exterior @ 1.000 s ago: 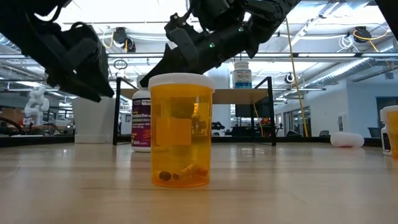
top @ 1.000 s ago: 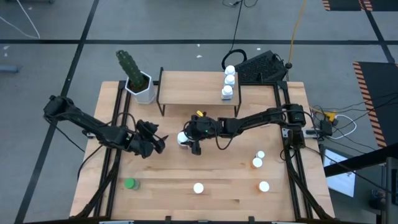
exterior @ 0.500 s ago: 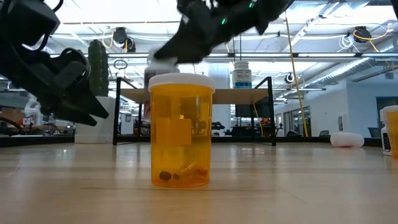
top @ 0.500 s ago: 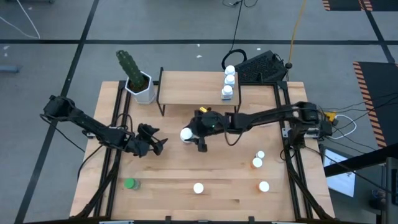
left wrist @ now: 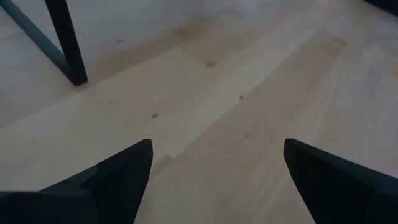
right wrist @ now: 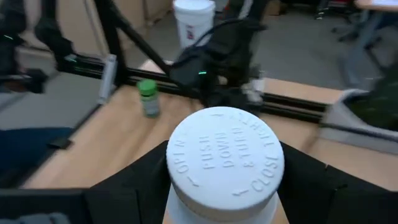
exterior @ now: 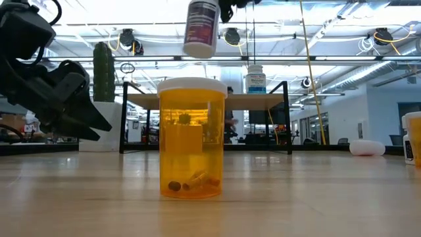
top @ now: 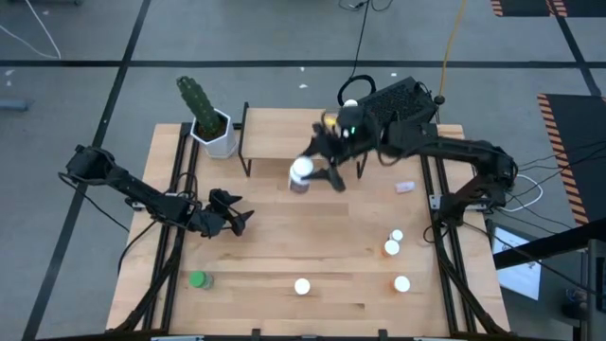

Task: Pick and place medicine bottles onto shelf by color
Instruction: Put the white and purple pill bottle on the shelf

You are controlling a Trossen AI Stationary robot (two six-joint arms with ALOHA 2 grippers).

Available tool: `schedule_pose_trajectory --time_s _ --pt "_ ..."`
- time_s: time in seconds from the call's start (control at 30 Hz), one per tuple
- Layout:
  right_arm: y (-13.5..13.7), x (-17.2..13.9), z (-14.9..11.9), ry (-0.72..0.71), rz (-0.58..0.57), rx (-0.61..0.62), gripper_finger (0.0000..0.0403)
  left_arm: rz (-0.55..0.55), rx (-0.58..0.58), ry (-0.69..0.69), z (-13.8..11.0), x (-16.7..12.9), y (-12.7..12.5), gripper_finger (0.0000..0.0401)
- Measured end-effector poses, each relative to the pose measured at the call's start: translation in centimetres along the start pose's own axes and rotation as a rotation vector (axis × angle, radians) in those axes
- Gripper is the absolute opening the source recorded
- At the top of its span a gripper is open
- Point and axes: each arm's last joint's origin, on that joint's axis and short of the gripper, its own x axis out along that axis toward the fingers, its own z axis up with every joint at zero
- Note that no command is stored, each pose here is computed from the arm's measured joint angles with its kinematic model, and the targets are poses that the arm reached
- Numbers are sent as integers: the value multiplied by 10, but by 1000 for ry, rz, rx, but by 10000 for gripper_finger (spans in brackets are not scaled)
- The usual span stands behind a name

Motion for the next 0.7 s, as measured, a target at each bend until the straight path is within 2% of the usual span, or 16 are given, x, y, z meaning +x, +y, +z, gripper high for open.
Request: schedule_pose_trajectory --time_s 0.2,0.3,0.47,0.7 --pt "-27 -35 33 -47 -106 -129 230 -11 -14 -9 1 0 -1 365" --pt "-40 -50 41 -72 -166 -171 230 -11 -14 -9 1 0 -1 365" --pt "-65 -71 41 -104 -276 -238 231 -11 -21 -9 1 0 -1 365" --pt "-108 -95 24 -86 -413 -225 231 -11 -23 -8 1 0 -1 365"
